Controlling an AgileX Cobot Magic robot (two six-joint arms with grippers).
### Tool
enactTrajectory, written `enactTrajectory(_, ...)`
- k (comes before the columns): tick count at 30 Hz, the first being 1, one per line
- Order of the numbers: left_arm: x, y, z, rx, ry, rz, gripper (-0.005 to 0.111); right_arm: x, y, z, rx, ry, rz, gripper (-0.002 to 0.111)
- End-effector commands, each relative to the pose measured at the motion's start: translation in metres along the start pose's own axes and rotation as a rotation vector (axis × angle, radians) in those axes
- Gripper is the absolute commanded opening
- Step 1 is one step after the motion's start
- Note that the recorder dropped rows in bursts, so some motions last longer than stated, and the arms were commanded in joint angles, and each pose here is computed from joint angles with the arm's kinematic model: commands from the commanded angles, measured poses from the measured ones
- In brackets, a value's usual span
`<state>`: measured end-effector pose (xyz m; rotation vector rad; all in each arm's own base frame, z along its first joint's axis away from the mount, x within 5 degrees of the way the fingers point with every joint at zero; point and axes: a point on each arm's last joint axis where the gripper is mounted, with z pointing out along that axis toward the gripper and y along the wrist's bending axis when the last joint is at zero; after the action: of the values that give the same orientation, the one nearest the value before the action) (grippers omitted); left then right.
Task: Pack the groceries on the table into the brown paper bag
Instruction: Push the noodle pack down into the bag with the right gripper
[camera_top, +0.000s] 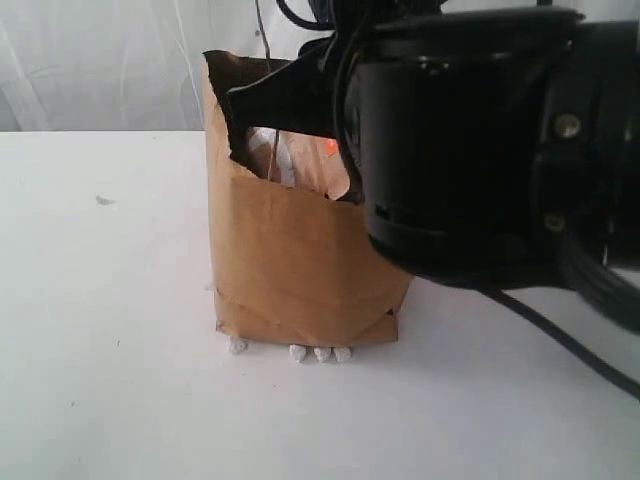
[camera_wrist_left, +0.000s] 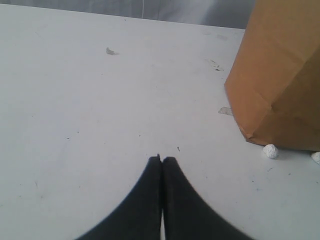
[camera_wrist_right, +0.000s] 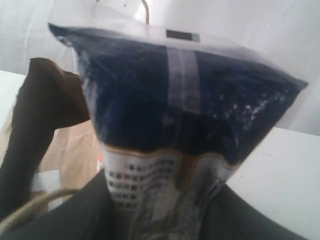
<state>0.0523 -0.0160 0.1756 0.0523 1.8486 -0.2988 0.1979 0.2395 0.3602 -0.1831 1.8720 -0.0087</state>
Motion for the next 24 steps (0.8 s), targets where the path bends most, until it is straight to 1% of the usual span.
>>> enactTrajectory(1,0.001,0.000,0.000,0.001,-0.002,-0.009,0.000,-0.003,-0.005,0.002,0.001,-0.049,-0.010,0.000)
enactTrajectory(6,0.001,0.000,0.000,0.001,-0.002,-0.009,0.000,-0.005,-0.003,0.002,-0.017,-0.079,-0.013,0.000)
enactTrajectory(12,0.001,0.000,0.000,0.001,-0.002,-0.009,0.000,-0.011,0.009,0.001,-0.148,-0.145,0.058,0.000)
enactTrajectory(19,0.001,0.000,0.000,0.001,-0.002,-0.009,0.000,0.002,0.013,0.017,-0.096,-0.082,0.065,0.000)
enactTrajectory(24,0.001,0.000,0.000,0.001,-0.002,-0.009,0.000,0.006,0.015,0.020,-0.092,-0.057,0.074,0.000)
